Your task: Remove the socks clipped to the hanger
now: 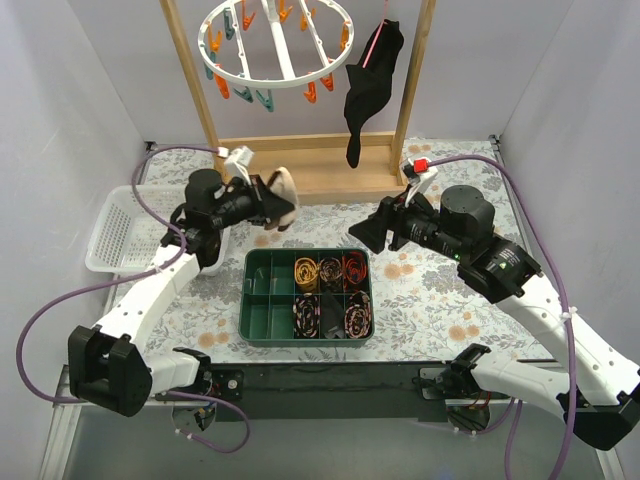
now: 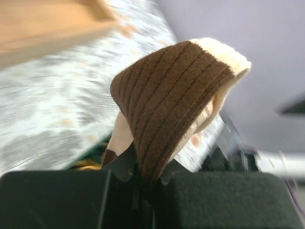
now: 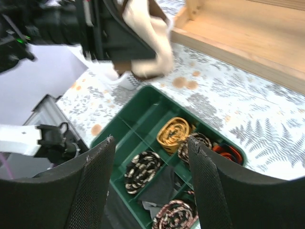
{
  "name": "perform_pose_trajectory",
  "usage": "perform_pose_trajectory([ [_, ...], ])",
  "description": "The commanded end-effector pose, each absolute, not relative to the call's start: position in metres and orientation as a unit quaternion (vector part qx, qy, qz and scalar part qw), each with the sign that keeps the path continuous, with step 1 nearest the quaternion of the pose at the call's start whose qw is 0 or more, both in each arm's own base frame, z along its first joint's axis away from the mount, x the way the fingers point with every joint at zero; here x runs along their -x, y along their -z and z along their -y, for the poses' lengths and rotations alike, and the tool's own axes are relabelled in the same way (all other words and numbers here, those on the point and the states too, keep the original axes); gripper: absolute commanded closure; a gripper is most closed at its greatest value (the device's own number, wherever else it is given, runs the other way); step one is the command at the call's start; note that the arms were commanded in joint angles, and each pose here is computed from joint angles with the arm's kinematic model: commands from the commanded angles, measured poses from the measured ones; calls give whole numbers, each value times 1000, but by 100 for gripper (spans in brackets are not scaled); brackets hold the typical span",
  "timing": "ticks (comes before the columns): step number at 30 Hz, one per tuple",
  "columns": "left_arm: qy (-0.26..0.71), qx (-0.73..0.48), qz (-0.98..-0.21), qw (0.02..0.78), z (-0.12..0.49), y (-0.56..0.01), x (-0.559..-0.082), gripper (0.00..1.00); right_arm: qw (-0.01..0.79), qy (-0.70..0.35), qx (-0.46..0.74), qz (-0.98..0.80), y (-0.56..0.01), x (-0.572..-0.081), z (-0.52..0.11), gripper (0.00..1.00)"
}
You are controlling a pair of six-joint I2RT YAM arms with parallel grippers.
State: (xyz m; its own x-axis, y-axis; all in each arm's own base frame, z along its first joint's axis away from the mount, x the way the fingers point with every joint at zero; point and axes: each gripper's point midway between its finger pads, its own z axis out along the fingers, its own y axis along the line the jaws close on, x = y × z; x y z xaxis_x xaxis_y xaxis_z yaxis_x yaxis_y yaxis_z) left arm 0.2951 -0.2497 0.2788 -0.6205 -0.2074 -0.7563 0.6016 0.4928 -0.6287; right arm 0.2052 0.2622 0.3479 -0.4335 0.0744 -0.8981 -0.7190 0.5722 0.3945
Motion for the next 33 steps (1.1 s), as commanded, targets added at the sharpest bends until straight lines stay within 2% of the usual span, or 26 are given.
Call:
perform_pose_trajectory([
  [1,350,58,-817,456,167,-263,-345,100,517,-360,191,-753,-353,-215,-241,32],
  [6,188,243,-818,486,63,-232,-372,100,510,-358,196,-757,-346,-214,-242,32],
  [9,130,306,-803,494,18,-217,-373,100,503,-359,201,-760,-340,-213,-244,32],
  [16,-31,401,-784,472,-50,-182,-366,99,489,-357,208,-768,-326,-212,-246,32],
  [19,-51,415,-789,450,-54,-164,-363,94,479,-363,202,-773,-321,-209,-246,32],
  [20,-50,417,-790,446,-53,-161,-363,86,475,-370,204,-772,-319,-207,-249,32],
  [21,-51,420,-793,439,-53,-155,-361,71,471,-373,206,-772,-316,-206,-250,32],
  [23,-44,420,-797,433,-49,-150,-362,52,459,-377,204,-778,-308,-204,-252,32],
  [24,-40,421,-796,433,-48,-151,-363,31,459,-378,203,-778,-307,-204,-252,32],
  [25,-38,420,-797,432,-47,-151,-364,24,454,-378,200,-781,-304,-203,-252,32],
  [30,-10,408,-797,444,-39,-166,-371,22,452,-381,195,-783,-301,-201,-250,32],
  [33,45,378,-803,458,-21,-187,-384,21,448,-383,186,-786,-299,-201,-250,32],
])
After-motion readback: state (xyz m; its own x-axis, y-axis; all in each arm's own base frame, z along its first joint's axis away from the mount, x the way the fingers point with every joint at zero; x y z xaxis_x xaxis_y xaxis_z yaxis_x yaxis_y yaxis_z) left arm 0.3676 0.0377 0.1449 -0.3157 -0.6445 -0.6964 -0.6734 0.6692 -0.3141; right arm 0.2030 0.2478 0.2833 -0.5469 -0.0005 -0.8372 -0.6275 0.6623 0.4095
